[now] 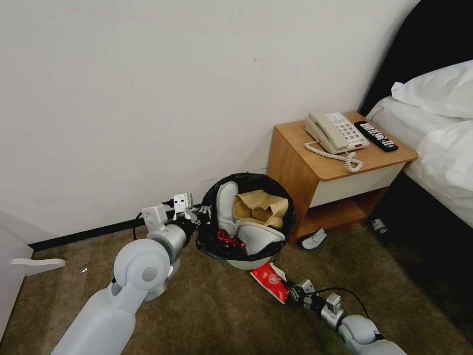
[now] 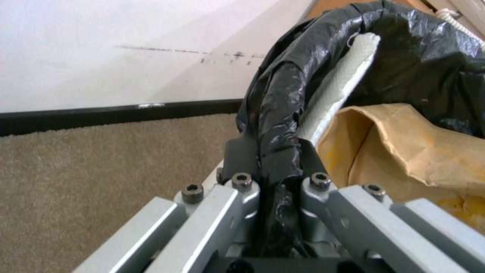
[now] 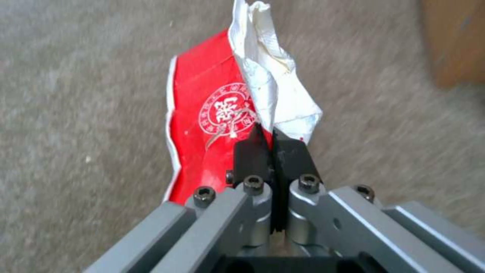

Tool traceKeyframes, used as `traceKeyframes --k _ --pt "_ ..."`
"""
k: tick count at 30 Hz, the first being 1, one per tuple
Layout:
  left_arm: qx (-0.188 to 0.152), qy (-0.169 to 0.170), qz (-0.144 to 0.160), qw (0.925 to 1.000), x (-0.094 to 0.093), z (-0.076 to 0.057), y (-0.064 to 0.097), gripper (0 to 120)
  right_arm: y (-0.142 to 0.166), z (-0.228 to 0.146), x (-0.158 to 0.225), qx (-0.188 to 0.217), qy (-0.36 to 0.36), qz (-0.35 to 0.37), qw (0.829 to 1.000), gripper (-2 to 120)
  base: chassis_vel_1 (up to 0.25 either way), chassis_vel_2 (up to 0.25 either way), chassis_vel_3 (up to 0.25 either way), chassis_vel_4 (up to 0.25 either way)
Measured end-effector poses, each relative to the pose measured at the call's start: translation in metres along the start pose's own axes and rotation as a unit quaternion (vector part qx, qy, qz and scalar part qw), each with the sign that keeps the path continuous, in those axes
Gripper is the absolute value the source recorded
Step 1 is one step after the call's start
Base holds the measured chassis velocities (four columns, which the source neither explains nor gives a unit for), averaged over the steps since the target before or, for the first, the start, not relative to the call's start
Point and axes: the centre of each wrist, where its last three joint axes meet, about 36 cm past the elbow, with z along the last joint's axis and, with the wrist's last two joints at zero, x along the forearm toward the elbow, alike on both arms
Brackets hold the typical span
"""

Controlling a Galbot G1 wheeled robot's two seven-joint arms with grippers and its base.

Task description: Pick up the trash bin, then pick up the garbage from the floor and place it into the trash bin.

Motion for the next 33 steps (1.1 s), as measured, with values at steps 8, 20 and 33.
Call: traceKeyframes --k 8,20,33 --pt "0.003 0.003 -0.002 1.0000 -0.004 0.000 0.002 3 -0.032 -0.042 0.033 0.075 -0.042 0.002 0.996 0 0.000 0.000 0.000 0.000" --pt "0.001 -0.001 -0.004 1.0000 -0.002 -0.002 0.002 3 -0.046 -0.076 0.101 0.108 -0.052 0.001 0.993 0 0.000 0.000 0.000 0.000" --pt "0.001 -0.003 -0.003 1.0000 0.002 -0.001 0.000 3 -0.090 -0.113 0.172 0.176 -0.064 -0.028 0.982 0 0.000 0.000 0.000 0.000"
